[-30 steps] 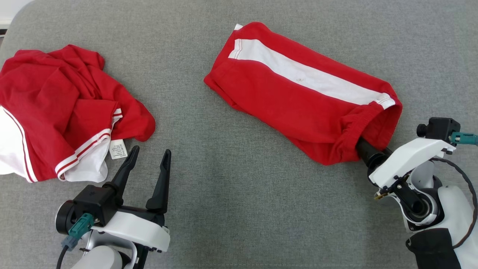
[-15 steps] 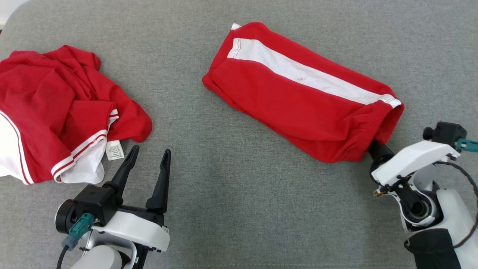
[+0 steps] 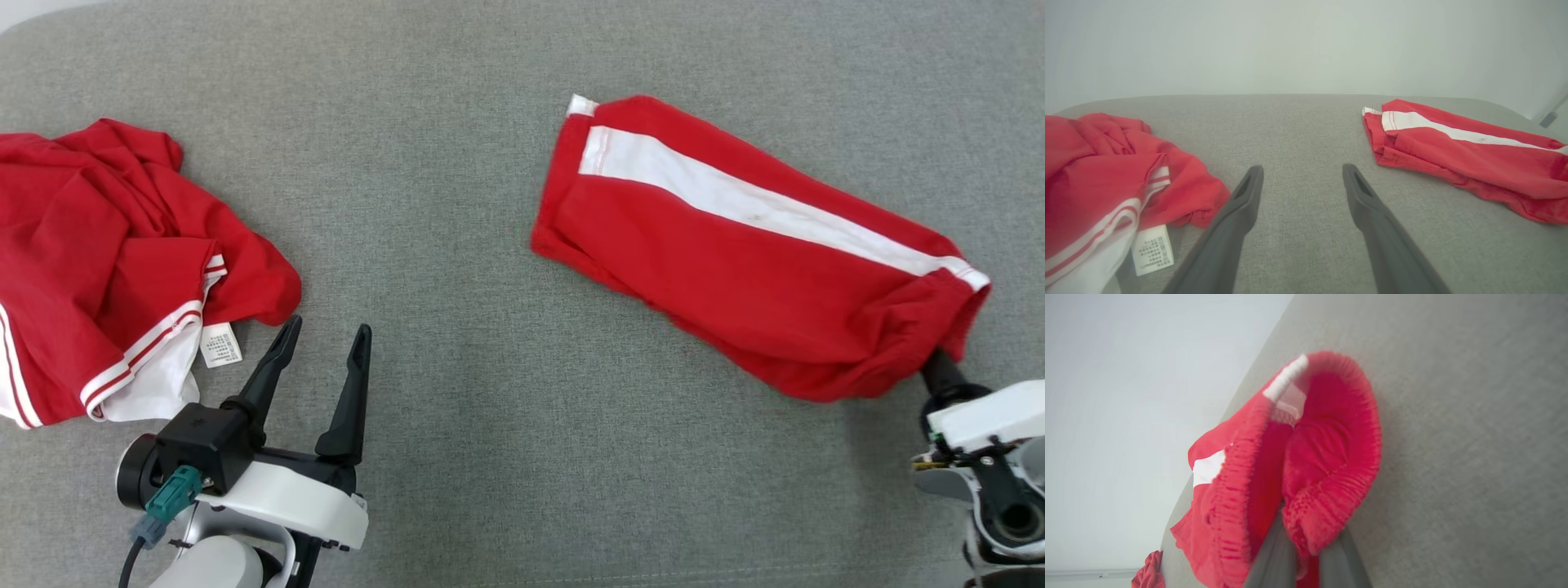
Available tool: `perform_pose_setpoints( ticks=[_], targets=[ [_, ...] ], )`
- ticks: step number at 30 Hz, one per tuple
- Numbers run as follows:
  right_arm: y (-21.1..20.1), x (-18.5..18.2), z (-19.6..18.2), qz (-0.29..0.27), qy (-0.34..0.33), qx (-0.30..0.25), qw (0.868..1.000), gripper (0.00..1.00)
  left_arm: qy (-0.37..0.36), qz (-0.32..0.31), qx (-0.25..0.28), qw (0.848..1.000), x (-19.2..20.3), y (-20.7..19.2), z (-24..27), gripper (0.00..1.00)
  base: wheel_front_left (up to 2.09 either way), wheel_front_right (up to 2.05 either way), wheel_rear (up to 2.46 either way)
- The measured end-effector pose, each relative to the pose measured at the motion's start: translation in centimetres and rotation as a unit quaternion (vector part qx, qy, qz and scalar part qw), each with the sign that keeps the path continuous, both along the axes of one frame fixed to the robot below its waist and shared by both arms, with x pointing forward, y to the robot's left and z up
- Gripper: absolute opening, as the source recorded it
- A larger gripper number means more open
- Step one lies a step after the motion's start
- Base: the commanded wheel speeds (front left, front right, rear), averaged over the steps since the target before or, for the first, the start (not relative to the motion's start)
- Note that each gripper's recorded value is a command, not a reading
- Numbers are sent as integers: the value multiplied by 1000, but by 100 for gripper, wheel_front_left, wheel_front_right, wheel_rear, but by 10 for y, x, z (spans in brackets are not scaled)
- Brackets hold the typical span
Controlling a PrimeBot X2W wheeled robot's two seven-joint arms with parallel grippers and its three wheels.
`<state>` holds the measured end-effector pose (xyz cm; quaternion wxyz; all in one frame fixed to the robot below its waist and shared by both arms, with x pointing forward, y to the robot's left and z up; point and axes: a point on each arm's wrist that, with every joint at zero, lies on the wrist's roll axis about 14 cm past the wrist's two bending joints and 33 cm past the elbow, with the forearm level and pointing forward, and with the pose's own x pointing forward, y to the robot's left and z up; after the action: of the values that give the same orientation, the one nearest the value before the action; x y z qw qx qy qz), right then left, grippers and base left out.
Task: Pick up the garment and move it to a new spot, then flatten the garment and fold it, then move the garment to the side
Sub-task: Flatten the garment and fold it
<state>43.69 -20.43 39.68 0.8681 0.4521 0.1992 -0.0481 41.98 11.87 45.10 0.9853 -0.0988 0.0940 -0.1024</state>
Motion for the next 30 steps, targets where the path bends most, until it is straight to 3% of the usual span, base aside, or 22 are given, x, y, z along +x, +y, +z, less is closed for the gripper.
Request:
perform_pose_setpoints(
  ticks=[3, 7, 15, 20, 30],
  targets=[
    [-15, 1, 14, -26, -24, 10, 999, 0, -2, -3, -1, 1000, 0, -2, 1, 100, 0, 0, 0],
    [-5, 8, 36, -9, -56, 24, 998, 0, -4, -7, -2, 1000, 0, -4, 3, 100, 0, 0, 0],
    [72, 29, 68, 100, -100, 59, 988, 0, -5, -8, -4, 1000, -7, -4, 6, 100, 0, 0, 0],
    [112, 54, 82, 140, -130, 59, 980, 0, -8, -1, -7, 1000, -8, -1, 9, 100, 0, 0, 0],
    [174, 96, 70, 198, -120, 30, 972, 3, -4, 19, -8, 1000, -15, 10, 7, 100, 0, 0, 0]
  ],
)
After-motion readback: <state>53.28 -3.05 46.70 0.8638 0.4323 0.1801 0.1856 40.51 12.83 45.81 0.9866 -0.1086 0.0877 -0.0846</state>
